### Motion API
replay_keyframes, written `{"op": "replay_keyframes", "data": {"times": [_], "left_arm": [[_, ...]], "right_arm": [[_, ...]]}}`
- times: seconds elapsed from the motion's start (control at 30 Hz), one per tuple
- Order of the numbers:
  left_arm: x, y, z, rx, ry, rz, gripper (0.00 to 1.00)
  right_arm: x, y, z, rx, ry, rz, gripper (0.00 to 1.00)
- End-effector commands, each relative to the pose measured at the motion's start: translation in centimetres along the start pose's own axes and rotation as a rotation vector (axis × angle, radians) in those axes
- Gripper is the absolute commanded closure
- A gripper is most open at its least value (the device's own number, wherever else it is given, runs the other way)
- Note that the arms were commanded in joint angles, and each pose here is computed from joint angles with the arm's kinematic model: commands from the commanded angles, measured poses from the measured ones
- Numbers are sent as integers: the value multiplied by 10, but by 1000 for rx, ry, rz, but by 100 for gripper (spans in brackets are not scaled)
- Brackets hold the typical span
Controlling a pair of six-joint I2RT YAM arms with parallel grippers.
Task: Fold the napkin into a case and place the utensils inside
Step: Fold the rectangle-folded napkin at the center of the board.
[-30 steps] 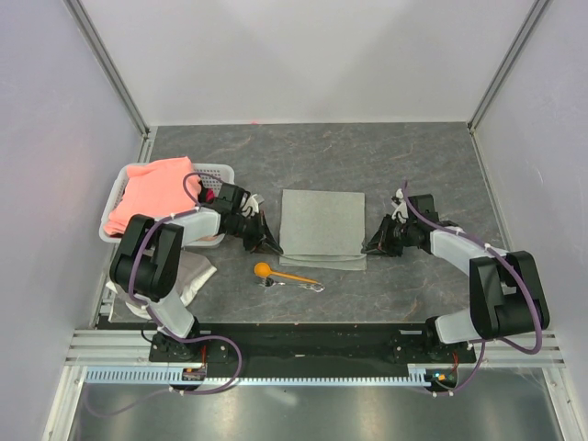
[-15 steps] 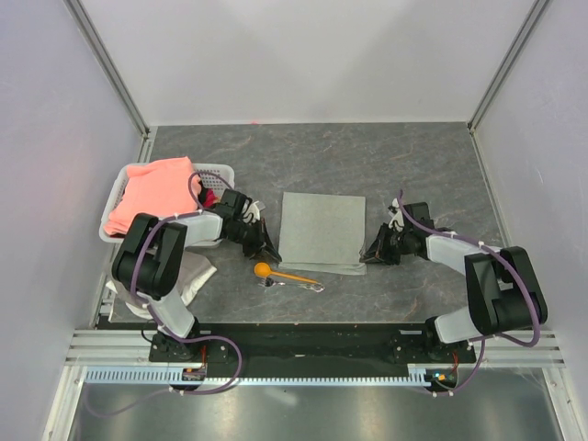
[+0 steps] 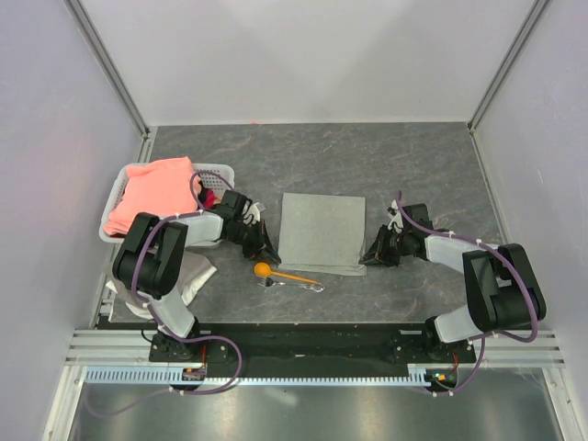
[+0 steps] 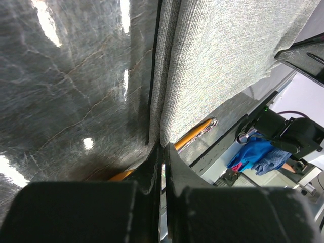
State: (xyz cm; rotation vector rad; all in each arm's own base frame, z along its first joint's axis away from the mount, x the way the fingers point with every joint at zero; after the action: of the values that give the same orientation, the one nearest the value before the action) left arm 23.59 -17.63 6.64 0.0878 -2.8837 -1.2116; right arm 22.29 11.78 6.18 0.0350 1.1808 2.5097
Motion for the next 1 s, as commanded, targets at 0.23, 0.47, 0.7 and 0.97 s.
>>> {"op": "replay_keyframes", "data": {"times": [0.23,0.47,0.7,0.97], "left_arm": [[-2,39,-41,67,3,-50,98],[16,33,-34,57,25,-6,98],[21,15,-20,28,52,25,98],[23,4,-15,-8,49,44,98]], "right_arm": [[-25,39,40,-12,76,-108,100],[-14,44,36,-6,73,-93,100],[-7,29,15,44,59,-72,100],[-6,19,8,53,45,-52,100]]}}
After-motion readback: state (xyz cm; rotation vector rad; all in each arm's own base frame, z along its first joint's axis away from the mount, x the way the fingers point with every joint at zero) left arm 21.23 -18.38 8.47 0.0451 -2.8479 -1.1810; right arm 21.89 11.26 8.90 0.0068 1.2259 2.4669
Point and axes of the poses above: each gripper's point midway between its finger pads, its own y axis back along the fingers, its own z axis along the line the jaws close on, x = y × z, the point moved 6 cm from there along y, back along the fingers, and after that the axes turned 3 degrees about -y, right-handed, at the moved point
